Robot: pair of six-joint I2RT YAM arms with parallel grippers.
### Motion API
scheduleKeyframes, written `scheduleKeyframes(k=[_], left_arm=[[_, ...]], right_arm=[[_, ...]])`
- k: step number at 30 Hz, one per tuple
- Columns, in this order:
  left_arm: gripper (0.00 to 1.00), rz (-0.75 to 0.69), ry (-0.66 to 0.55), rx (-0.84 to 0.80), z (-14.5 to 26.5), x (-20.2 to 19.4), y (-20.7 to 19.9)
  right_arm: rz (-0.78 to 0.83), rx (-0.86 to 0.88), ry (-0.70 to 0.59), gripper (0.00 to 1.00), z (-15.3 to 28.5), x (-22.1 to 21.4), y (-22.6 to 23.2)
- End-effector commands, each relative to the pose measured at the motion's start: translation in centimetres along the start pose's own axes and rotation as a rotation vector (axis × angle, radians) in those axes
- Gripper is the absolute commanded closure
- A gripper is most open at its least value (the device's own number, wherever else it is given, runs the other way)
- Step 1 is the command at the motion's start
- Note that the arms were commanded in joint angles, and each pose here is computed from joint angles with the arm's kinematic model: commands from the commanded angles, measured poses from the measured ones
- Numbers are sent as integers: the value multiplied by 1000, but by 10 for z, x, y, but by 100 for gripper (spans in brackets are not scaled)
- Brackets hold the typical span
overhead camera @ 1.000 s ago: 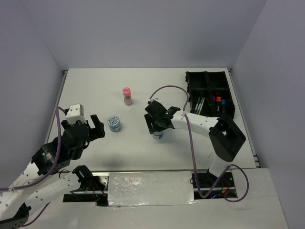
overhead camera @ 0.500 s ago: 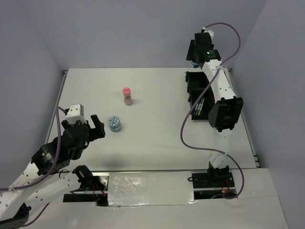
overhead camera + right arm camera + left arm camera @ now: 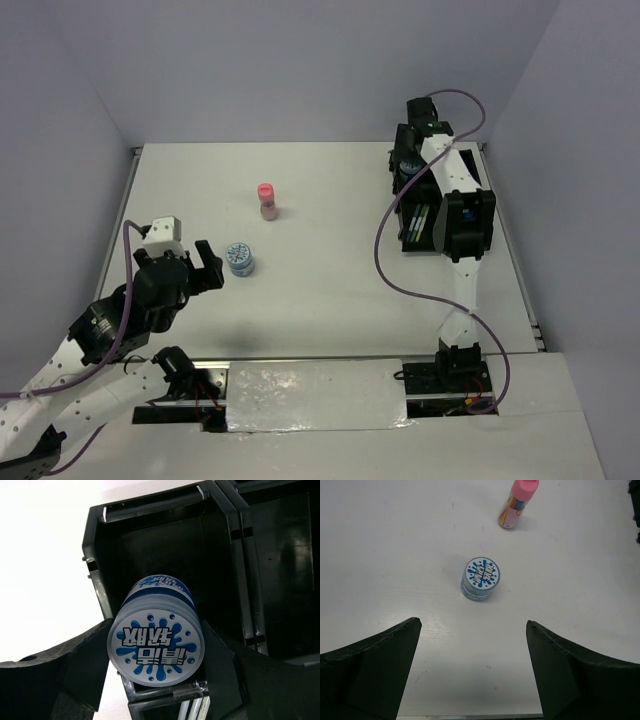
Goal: Sort the stationery into containers
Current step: Place the stationery in the storage box.
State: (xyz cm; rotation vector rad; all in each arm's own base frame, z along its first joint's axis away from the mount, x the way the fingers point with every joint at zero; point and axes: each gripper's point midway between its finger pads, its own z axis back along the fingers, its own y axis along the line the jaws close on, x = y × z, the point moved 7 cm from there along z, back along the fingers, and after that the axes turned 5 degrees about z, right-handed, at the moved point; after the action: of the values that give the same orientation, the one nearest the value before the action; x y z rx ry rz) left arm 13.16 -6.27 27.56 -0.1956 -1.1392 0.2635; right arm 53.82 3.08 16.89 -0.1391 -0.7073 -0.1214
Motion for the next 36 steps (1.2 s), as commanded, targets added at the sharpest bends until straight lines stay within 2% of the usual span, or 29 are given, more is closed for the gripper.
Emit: scheduleKeyframes(k=[1, 3, 9, 16, 18, 21, 22, 24, 26, 27, 32, 36], left_arm=[[1, -14, -10, -14, -4, 2, -4], [1, -12, -11, -11, -5, 2, -3], [1, -14, -10, -11, -5, 2, -4], [1, -21, -3, -16, -7, 1, -6], [1, -21, -3, -14, -7, 1, -5], [1, -21, -2, -17, -7, 1, -5], [1, -21, -1, -19, -7, 1, -5], [1, -22, -2, -19, -7, 1, -6], [1, -25, 1, -17, -8, 1, -6], [1, -25, 1, -16, -8, 1, -6], [1, -26, 4, -13, -9, 1, -7], [1, -5, -9, 33, -10, 3, -1]], right_arm=[[-3, 39, -77, 94, 11, 16, 1], [-10, 37, -61, 82, 6, 13, 0], [-19, 27, -17, 79, 3, 5, -6], [-32, 26, -5, 61, 14, 2, -14], [-45, 27, 6, 60, 15, 1, -19], [-59, 24, 4, 52, 19, 3, -23], [-55, 32, 3, 43, 21, 2, -22], [-56, 36, 2, 36, 27, 4, -22], [-57, 39, -4, 9, 31, 6, -23], [-59, 40, -13, 0, 37, 8, -24], [-67, 65, -63, 0, 64, 24, -26], [-59, 148, -115, 0, 106, 31, -13]])
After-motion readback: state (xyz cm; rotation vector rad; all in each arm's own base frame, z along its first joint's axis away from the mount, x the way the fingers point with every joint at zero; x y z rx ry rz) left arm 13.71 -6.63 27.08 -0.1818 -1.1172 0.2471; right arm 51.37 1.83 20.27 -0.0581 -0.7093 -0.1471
